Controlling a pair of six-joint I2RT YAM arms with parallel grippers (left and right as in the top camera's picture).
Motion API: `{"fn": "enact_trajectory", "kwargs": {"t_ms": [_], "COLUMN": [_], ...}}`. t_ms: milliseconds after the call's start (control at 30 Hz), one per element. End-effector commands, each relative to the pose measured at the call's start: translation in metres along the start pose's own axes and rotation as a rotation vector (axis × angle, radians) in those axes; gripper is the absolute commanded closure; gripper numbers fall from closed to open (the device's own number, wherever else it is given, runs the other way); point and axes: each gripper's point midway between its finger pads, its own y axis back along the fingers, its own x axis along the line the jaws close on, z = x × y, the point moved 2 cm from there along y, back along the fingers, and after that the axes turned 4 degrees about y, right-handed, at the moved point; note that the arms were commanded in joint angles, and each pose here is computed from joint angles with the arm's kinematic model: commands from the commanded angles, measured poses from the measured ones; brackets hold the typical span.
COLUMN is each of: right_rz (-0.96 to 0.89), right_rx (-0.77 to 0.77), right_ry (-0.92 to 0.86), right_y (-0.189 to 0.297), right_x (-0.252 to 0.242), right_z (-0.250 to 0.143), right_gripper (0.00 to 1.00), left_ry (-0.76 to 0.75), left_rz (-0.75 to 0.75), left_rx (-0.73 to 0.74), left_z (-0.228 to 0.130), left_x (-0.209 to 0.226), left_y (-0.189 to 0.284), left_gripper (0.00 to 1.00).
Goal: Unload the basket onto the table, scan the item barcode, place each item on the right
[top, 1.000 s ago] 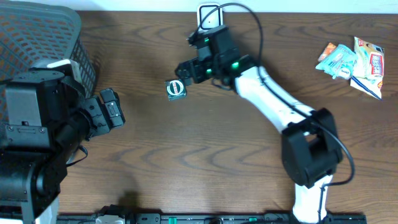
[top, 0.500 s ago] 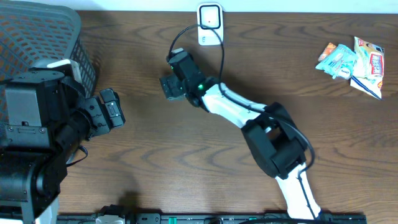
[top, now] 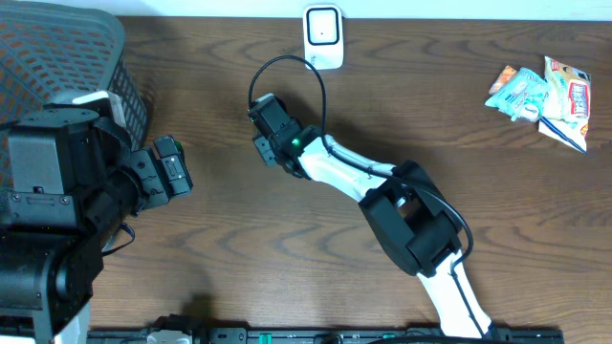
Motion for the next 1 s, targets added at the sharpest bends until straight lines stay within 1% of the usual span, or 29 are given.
{"fn": "enact_trajectory", "kwargs": {"t_ms": [0, 67, 100, 167, 233, 267, 300, 333, 367, 433, 533, 633, 800, 967], "right_rz": [-0.024, 0.062, 0.115, 0.144, 0.171, 0.188, 0.200, 0.192, 0.167, 0.139, 0.124, 0.135, 0.170, 0.321], "right_rx": [0.110, 0.168, 0.208, 0.258, 0.330, 0.366, 0.406, 0.431, 0.456, 0.466, 0.418, 0.361, 0.316, 0.275], "right_ry": [0.158, 0.340, 0.454, 0.557, 0.653, 0.704, 0.747, 0.770, 0.780, 0.760, 0.604, 0.517, 0.525, 0.629], "right_y": [0.005, 0.022, 0.032, 0.044, 0.056, 0.062, 0.065, 0.066, 0.067, 0.066, 0.072, 0.081, 0.090, 0.090], "right_x": [-0.014, -0.010, -0.009, -0.015, -0.026, -0.032, -0.040, -0.048, -0.058, -0.071, -0.076, -0.075, -0.072, -0.057], "right_z": [-0.025, -0.034, -0.042, -0.052, -0.066, -0.073, -0.081, -0.085, -0.087, -0.087, -0.074, -0.060, -0.052, -0.057], "right_gripper": [0.50, 0.58, 0.59, 0.57, 0.51, 0.47, 0.40, 0.10, 0.01, 0.01, 0.01, 0.01, 0.01, 0.02], "left_ry": [0.000, 0.000, 0.000, 0.000, 0.000, 0.000, 0.000, 0.000, 0.000, 0.000, 0.000, 0.000, 0.000, 0.000], "left_rz": [0.004, 0.004, 0.004, 0.005, 0.004, 0.004, 0.004, 0.004, 0.005, 0.004, 0.005, 0.005, 0.004, 0.004], "left_rx": [-0.008, -0.008, -0.008, -0.008, -0.007, -0.008, -0.008, -0.008, -0.008, -0.008, -0.008, -0.008, -0.007, -0.008], "left_z": [0.001, 0.001, 0.001, 0.001, 0.001, 0.001, 0.001, 0.001, 0.001, 0.001, 0.001, 0.001, 0.001, 0.001], "left_x": [0.001, 0.001, 0.001, 0.001, 0.001, 0.001, 0.001, 0.001, 0.001, 0.001, 0.001, 0.001, 0.001, 0.001], "left_y": [0.002, 0.002, 0.002, 0.002, 0.002, 0.002, 0.002, 0.002, 0.002, 0.002, 0.002, 0.002, 0.002, 0.002], "left_gripper": [0.02, 0.02, 0.02, 0.02, 0.02, 0.02, 0.02, 0.02, 0.02, 0.03, 0.02, 0.02, 0.03, 0.02]}}
